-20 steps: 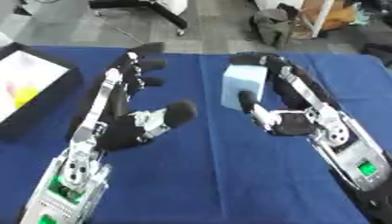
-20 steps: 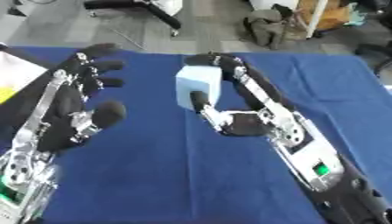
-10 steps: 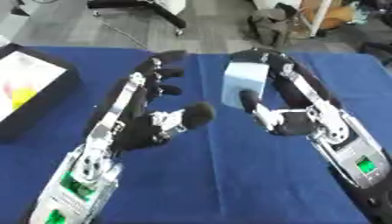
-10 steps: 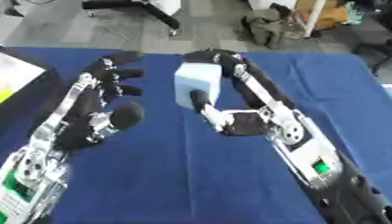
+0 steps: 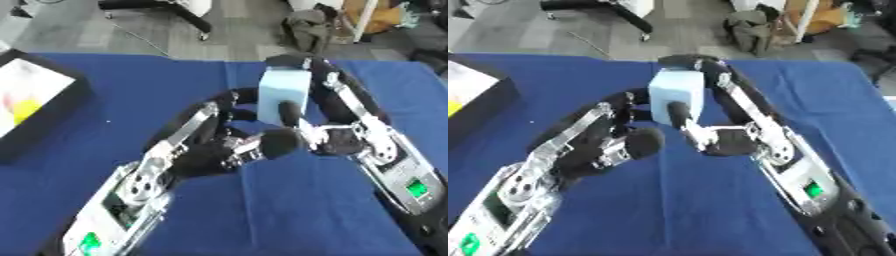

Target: Pick up the objects with one hand, pass them to the other hand, and then place them into the box on the other side of the table.

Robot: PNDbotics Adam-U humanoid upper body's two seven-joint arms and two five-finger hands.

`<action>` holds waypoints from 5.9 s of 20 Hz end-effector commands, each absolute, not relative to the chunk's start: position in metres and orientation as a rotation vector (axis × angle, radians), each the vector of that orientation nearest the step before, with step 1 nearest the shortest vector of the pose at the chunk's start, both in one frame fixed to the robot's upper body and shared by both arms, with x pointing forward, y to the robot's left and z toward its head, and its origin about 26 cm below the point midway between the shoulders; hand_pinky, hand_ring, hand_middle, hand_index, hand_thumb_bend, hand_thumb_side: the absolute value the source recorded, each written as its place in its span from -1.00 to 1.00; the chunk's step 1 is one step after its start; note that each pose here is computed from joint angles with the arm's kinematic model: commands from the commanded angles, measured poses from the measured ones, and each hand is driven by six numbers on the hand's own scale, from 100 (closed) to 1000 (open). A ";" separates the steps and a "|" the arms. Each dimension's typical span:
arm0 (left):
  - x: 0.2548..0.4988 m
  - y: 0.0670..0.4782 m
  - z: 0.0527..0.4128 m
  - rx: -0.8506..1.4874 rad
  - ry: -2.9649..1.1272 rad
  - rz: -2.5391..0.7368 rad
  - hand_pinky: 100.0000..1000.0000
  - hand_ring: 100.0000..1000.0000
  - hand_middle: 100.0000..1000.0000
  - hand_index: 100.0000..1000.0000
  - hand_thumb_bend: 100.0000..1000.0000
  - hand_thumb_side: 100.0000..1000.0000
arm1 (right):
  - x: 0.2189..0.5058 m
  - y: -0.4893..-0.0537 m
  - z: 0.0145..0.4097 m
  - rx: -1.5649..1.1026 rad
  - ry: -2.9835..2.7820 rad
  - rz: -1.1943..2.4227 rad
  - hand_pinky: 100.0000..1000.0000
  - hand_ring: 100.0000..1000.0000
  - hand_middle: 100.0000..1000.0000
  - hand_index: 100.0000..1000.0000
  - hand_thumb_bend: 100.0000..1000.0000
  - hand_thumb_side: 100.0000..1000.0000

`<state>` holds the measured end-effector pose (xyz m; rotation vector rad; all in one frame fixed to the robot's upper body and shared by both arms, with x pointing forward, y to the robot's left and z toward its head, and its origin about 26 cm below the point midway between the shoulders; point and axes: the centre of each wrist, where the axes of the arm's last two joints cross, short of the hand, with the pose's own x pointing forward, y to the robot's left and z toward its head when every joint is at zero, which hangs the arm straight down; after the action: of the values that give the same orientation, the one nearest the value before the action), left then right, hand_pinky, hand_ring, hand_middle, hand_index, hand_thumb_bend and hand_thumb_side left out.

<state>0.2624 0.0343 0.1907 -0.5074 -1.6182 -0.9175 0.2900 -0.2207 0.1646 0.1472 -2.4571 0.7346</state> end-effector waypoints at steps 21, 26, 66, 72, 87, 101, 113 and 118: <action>0.261 0.029 0.194 -0.562 -1.577 -0.894 0.44 0.65 0.70 0.74 1.00 0.23 | 0.287 -0.219 0.171 0.242 -2.531 0.517 0.10 0.15 -0.29 -0.25 -1.00 -0.18; 0.258 0.033 0.203 -0.587 -1.576 -0.903 0.44 0.65 0.70 0.74 1.00 0.24 | 0.287 -0.220 0.170 0.242 -2.544 0.502 0.09 0.15 -0.26 -0.26 -1.00 -0.18; 0.248 0.048 0.248 -0.555 -1.344 -1.241 0.43 0.63 0.68 0.73 1.00 0.18 | 0.285 -0.224 0.167 -0.133 -2.987 0.804 0.08 -0.11 -0.42 -0.36 -1.00 -1.00; 0.255 0.061 0.242 -0.476 -1.352 -1.168 0.44 0.63 0.67 0.73 1.00 0.17 | 0.285 -0.224 0.168 -0.151 -3.007 0.805 0.08 -0.11 -0.42 -0.36 -1.00 -1.00; 0.252 0.055 0.245 -0.454 -1.344 -1.154 0.45 0.64 0.68 0.73 1.00 0.18 | 0.286 -0.223 0.169 -0.208 -3.033 0.844 0.07 -0.14 -0.45 -0.37 -1.00 -1.00; 0.235 0.031 0.251 -0.542 -1.271 -1.305 0.46 0.65 0.70 0.73 1.00 0.19 | 0.284 -0.218 0.166 -0.166 -3.111 1.055 0.01 -0.16 -0.46 -0.39 -1.00 -1.00; 0.234 0.029 0.250 -0.527 -1.276 -1.291 0.22 0.33 0.32 0.35 -0.22 -0.58 | 0.284 -0.216 0.165 -0.193 -3.161 1.096 -0.03 -0.15 -0.44 -0.35 -1.00 -1.00; 0.234 0.029 0.250 -0.535 -1.297 -1.267 0.04 0.02 -0.09 -0.01 -0.98 -1.00 | 0.284 -0.216 0.165 -0.201 -3.168 1.093 -0.04 -0.14 -0.42 -0.30 -1.00 -1.00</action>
<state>0.2453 0.0362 0.2396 -0.4668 -1.2602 -1.2372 0.2837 -0.2164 0.1605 -0.3012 -3.0479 1.1427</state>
